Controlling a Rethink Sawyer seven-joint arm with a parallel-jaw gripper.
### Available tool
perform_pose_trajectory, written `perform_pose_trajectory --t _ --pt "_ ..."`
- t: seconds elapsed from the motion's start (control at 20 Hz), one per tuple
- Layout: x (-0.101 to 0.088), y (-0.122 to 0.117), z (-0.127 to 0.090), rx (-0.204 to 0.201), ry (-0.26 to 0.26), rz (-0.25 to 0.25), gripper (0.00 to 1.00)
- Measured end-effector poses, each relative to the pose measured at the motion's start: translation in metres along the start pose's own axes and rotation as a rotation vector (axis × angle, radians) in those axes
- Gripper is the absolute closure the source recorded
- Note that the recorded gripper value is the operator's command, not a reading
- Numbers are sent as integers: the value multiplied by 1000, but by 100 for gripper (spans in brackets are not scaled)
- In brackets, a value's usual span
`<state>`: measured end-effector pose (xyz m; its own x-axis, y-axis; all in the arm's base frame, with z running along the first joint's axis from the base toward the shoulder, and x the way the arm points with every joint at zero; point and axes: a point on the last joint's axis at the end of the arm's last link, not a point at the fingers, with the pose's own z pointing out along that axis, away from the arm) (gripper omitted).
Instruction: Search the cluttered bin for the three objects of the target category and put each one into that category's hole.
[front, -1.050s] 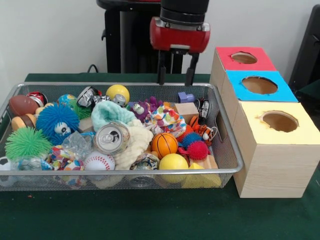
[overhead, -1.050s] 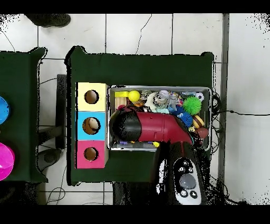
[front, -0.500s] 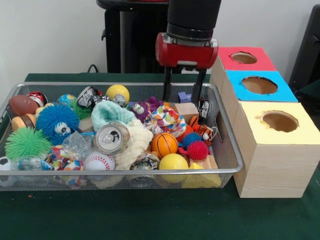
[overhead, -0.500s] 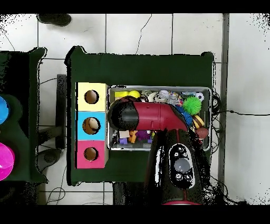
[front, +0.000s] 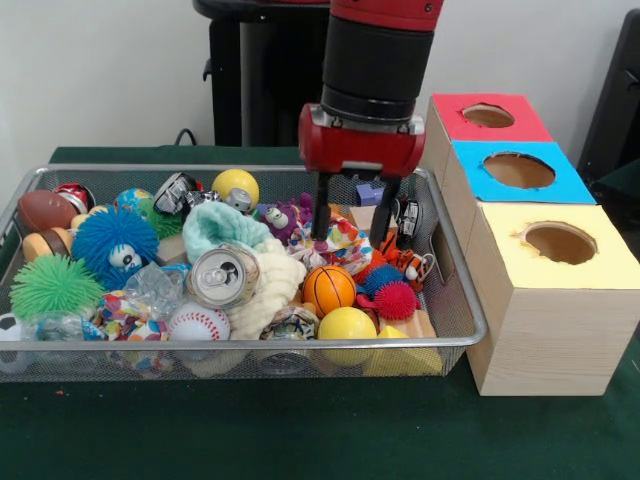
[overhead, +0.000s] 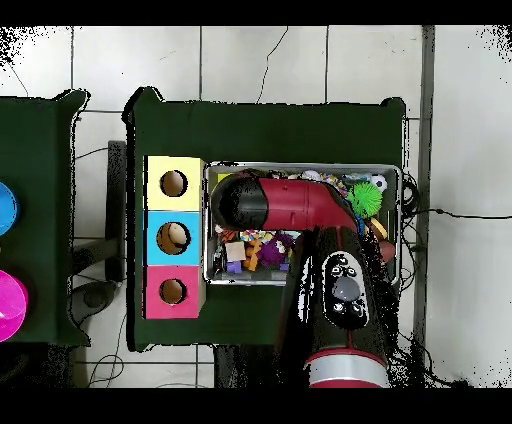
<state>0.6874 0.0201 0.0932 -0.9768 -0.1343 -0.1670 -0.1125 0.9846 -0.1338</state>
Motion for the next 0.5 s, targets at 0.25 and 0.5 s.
perform_pose_trajectory --t 0.25,0.5 --pt "3 -5 10 9 6 4 0" --pt "11 -4 22 12 22 1 0"
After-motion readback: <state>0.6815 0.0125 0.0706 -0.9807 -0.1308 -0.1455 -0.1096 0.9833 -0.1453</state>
